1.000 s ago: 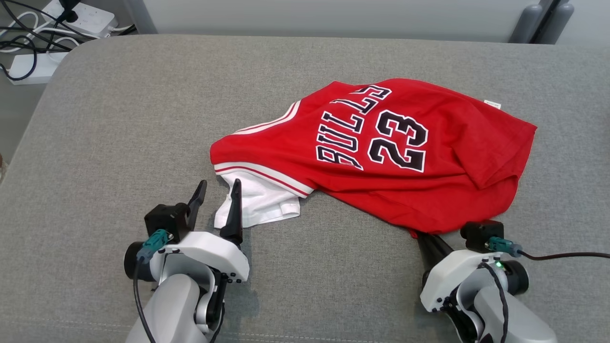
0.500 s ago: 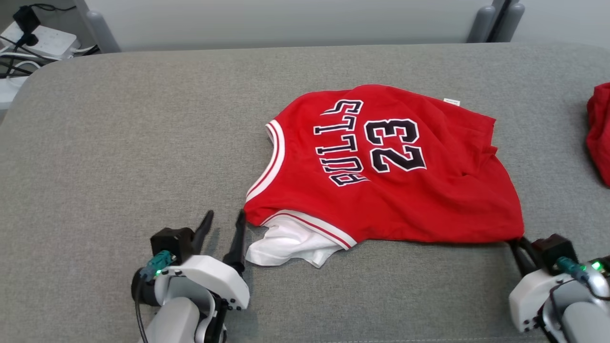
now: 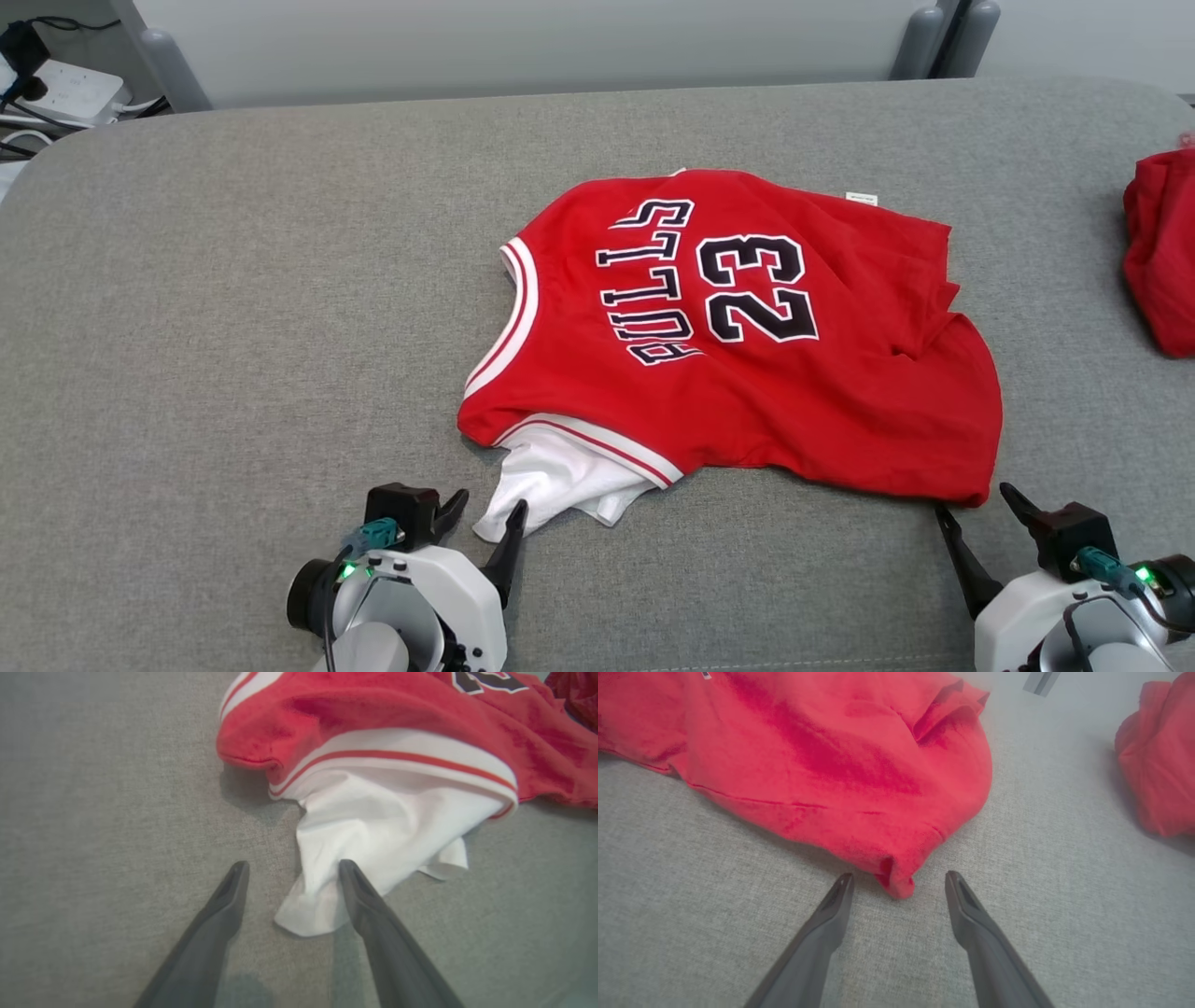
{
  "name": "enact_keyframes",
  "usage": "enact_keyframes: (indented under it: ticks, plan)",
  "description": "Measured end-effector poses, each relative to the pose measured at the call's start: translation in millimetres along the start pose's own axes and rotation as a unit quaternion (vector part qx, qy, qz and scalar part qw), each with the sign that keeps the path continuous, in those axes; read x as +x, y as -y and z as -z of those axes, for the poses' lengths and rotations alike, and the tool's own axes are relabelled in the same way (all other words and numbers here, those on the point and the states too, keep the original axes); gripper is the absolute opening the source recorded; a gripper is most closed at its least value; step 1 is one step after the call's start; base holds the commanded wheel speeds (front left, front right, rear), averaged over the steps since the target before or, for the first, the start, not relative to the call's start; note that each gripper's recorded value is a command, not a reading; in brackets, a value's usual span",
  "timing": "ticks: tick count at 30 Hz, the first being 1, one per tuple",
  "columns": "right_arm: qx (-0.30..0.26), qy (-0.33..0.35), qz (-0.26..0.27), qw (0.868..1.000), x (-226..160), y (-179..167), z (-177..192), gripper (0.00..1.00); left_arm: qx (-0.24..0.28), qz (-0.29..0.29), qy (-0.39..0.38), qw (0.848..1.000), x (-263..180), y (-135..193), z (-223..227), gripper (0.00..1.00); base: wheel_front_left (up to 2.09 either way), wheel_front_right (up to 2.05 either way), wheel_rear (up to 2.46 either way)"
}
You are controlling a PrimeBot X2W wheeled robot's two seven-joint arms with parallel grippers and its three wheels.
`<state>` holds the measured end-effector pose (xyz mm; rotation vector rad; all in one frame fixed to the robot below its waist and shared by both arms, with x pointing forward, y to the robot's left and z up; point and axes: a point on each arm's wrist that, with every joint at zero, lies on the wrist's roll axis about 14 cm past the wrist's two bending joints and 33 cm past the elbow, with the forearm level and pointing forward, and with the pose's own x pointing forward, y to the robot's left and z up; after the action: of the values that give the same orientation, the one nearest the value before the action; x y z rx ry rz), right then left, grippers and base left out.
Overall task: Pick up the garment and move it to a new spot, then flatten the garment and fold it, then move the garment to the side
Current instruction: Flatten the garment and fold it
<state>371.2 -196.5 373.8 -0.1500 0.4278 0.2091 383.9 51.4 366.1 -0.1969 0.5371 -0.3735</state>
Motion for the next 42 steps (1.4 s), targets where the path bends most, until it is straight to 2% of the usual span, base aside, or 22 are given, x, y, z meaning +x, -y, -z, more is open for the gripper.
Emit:
enact_keyframes:
  ticks: [4, 5, 6, 7, 8, 11, 15, 20, 25, 32, 37, 42]
  plan:
    - [0.012, 0.009, 0.008, 1.0, -5.1, 1.2, -2.2, 1.0, -0.003, 0.003, -0.006, 1.0, 0.2, 2.8, 2.1, 1.0, 0.0, 0.0, 0.0]
    - [0.017, 0.007, 0.012, 1.0, -6.2, 2.3, -1.4, 1.0, -0.004, 0.004, -0.009, 1.0, 0.4, 3.7, 2.6, 0.77, 0.0, 0.0, 0.0]
    - [0.02, 0.009, 0.013, 1.0, -7.4, 2.8, -2.5, 1.0, -0.003, 0.005, -0.01, 1.0, 0.6, 4.7, 2.7, 0.47, 0.0, 0.0, 0.0]
    - [0.021, 0.013, 0.014, 1.0, -9.0, 2.9, -4.0, 1.0, -0.004, 0.007, -0.01, 1.0, 0.7, 5.9, 2.4, 0.3, 0.0, 0.0, 0.0]
    - [0.022, 0.014, 0.016, 1.0, -10.6, 2.7, -3.8, 1.0, -0.006, 0.009, -0.013, 1.0, 0.9, 8.0, 3.0, 0.0, 0.0, 0.0, 0.0]
    - [0.036, 0.014, 0.026, 0.999, -17.8, 4.1, -1.3, 1.0, -0.014, 0.017, -0.03, 0.999, -3.2, 15.0, 12.4, 0.0, 0.0, 0.0, 0.0]
    - [0.044, 0.013, 0.033, 0.998, -22.6, 6.9, 0.5, 1.0, -0.032, 0.011, 0.008, 0.999, -8.1, 14.9, 0.8, 0.0, 0.0, 0.0, 0.0]
    - [0.06, 0.008, 0.035, 0.998, -29.1, 5.1, 6.0, 1.0, -0.027, -0.066, 0.108, 0.992, -22.3, -35.0, -47.7, 0.0, 0.0, 0.0, 0.0]
    - [0.072, 0.003, 0.029, 0.997, -34.5, -2.5, 11.1, 1.0, -0.032, -0.114, 0.131, 0.984, -45.5, -67.3, -53.9, 0.0, 0.0, 0.0, 0.0]
    - [0.128, 0.03, 0.014, 0.991, -29.7, -20.4, -2.6, 1.0, -0.046, -0.118, 0.128, 0.984, -54.1, -66.5, -53.6, 0.0, 0.0, 0.0, 0.0]
    - [0.14, 0.021, 0.001, 0.99, -20.8, -29.1, 1.6, 1.0, -0.05, -0.122, 0.121, 0.984, -55.3, -66.2, -50.2, 0.0, 0.0, 0.0, 0.0]
    - [0.142, 0.031, -0.016, 0.989, -0.8, -32.4, -12.7, 1.0, -0.049, -0.129, 0.12, 0.983, -56.6, -70.5, -49.8, 0.0, 0.0, 0.0, 0.0]
